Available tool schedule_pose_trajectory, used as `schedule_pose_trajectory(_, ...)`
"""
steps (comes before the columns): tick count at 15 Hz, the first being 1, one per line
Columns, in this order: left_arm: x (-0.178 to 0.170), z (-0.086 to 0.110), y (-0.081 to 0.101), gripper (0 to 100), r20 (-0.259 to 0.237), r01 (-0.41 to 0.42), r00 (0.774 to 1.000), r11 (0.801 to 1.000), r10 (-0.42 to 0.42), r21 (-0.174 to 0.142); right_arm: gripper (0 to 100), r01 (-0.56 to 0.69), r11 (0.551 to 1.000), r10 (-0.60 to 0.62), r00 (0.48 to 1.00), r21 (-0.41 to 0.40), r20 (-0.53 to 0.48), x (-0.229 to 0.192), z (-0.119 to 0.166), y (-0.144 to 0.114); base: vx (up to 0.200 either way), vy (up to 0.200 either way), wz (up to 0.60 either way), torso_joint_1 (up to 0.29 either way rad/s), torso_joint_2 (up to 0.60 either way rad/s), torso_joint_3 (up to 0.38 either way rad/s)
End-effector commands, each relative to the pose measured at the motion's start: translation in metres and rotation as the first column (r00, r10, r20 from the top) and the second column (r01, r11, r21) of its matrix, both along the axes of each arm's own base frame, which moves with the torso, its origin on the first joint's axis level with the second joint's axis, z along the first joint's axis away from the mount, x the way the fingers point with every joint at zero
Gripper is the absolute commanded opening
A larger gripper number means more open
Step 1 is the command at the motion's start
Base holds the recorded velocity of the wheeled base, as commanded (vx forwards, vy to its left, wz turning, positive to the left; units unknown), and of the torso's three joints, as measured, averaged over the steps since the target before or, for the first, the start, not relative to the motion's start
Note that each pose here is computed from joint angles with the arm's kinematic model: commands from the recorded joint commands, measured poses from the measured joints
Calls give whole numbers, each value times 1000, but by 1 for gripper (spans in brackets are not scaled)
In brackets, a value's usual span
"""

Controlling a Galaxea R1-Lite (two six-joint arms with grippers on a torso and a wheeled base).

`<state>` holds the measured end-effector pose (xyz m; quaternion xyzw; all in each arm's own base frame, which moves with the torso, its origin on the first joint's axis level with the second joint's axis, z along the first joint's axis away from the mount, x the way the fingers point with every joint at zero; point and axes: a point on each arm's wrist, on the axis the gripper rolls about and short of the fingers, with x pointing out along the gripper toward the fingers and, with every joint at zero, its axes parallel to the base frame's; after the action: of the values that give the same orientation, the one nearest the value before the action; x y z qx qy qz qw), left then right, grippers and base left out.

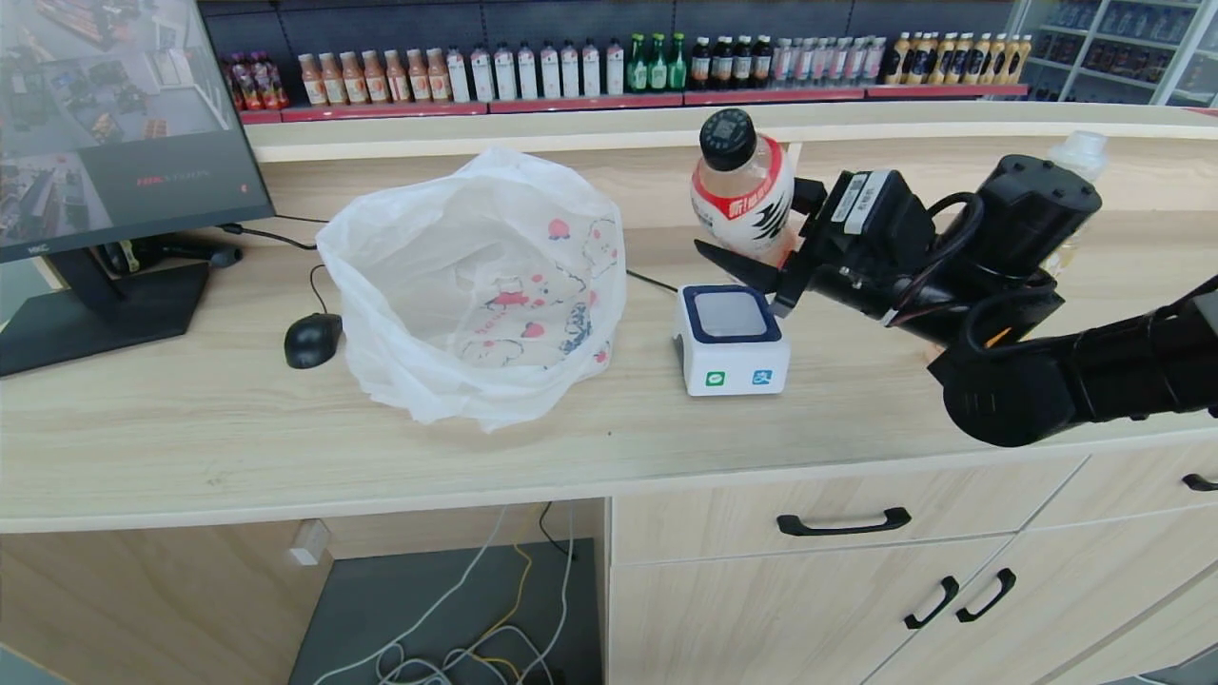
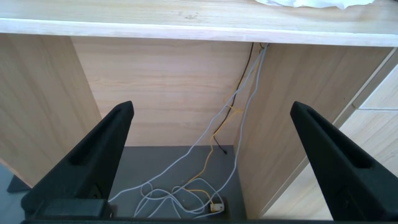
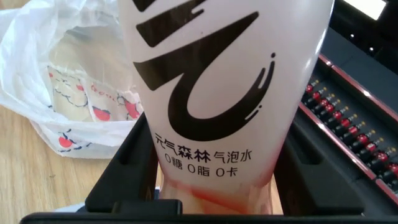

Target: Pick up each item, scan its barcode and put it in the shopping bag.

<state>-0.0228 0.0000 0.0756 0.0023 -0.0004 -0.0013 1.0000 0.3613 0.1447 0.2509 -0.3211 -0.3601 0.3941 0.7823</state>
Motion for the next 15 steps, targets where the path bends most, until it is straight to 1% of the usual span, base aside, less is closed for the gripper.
schedule_pose_trajectory(1, 0, 0, 0, 100, 1, -1, 1000, 1000, 1, 0, 0, -32, 999, 32, 999, 25, 23, -12, 16, 5, 0, 0, 0, 0, 0, 0)
schedule_pose_trajectory(2, 0, 0, 0, 100, 1, 1, 1000, 1000, -1, 0, 0, -49, 998, 48, 999, 33, 9, -16, 17, 9, 0, 0, 0, 0, 0, 0)
schedule_pose_trajectory(4, 0, 0, 0, 100, 1, 1, 1000, 1000, -1, 0, 0, -119, 990, 123, 991, 78, -52, -30, 22, 23, 0, 0, 0, 0, 0, 0)
schedule_pose_trajectory(5, 0, 0, 0, 100, 1, -1, 1000, 1000, 1, 0, 0, -128, 986, 138, 987, 110, -82, -35, 22, 29, 0, 0, 0, 0, 0, 0)
schedule_pose_trajectory(7, 0, 0, 0, 100, 1, 1, 1000, 1000, -1, 0, 0, -112, 977, 133, 985, 184, -107, -40, 22, 30, 0, 0, 0, 0, 0, 0)
schedule_pose_trajectory(8, 0, 0, 0, 100, 1, 1, 1000, 1000, -1, 0, 0, -93, 957, 138, 979, 275, -152, -43, 19, 28, 0, 0, 0, 0, 0, 0)
schedule_pose_trajectory(10, 0, 0, 0, 100, 1, 1, 1000, 1000, -1, 0, 0, -49, 916, 151, 962, 398, -229, -48, 12, 26, 0, 0, 0, 0, 0, 0)
schedule_pose_trajectory(11, 0, 0, 0, 100, 1, 1, 1000, 1000, -1, 0, 0, -13, 892, 134, 962, 453, -237, -50, 10, 24, 0, 0, 0, 0, 0, 0)
schedule_pose_trajectory(12, 0, 0, 0, 100, 1, 1, 1000, 1000, -1, 0, 0, 24, 869, 116, 961, 494, -252, -51, 6, 22, 0, 0, 0, 0, 0, 0)
schedule_pose_trajectory(14, 0, 0, 0, 100, -1, 1, 1000, 1000, -1, 1, 0, 100, 842, 81, 948, 530, -307, -57, -6, 16, 0, 0, 0, 0, 0, 0)
schedule_pose_trajectory(15, 0, 0, 0, 100, 1, 1, 1000, 1000, -1, 0, 0, 187, 807, 30, 934, 560, -355, -58, -11, 11, 0, 0, 0, 0, 0, 0)
